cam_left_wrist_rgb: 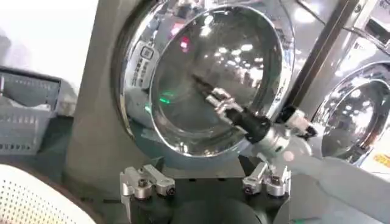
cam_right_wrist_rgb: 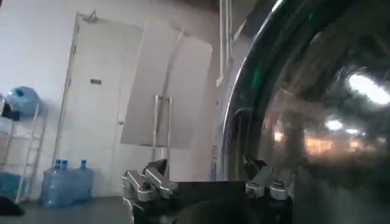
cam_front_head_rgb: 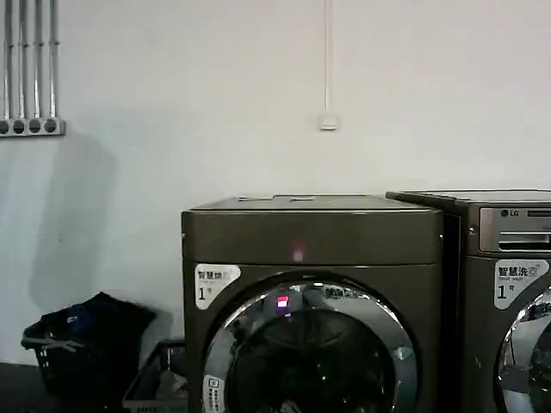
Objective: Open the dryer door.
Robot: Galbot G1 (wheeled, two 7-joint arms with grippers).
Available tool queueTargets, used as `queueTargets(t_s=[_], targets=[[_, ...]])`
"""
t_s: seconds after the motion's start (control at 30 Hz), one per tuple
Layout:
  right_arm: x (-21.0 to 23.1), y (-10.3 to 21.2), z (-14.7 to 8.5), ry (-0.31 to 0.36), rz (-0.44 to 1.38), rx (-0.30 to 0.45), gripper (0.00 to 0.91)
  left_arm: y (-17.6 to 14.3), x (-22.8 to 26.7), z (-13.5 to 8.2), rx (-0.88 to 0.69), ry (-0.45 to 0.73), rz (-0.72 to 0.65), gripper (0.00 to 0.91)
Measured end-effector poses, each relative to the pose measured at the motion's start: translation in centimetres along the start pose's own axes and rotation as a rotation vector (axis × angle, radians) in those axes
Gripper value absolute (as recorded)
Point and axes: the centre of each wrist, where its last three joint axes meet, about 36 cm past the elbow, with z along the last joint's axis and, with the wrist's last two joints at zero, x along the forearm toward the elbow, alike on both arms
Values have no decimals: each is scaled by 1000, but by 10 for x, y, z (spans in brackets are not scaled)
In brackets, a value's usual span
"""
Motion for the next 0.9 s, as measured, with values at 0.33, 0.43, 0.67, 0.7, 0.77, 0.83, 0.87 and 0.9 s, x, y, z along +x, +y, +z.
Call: queueTargets(t_s=[0.33,0.43,0.67,0.7,0.77,0.83,0.87,0.9], targets=[[-8,2,1,13,-34,-11,907,1,0,-1,-4,-3,-1,907],[-6,1,0,20,-66,-21,907,1,0,-1,-5,-3,-2,907],[2,2,-3,26,-140,-52,907,-1,1,-3,-13,-4,-3,907],[4,3,-3,25,-149,-55,907,-1,2,-3,-15,-5,-2,907],[9,3,-4,25,-161,-59,907,-2,2,-3,-16,-6,-1,907],[13,2,-5,24,-167,-64,907,-2,2,-4,-16,-7,-1,907],[16,2,-6,24,-173,-66,907,-2,2,-4,-16,-7,-1,907],[19,2,-7,25,-179,-68,907,-2,2,-4,-16,-7,-1,907]])
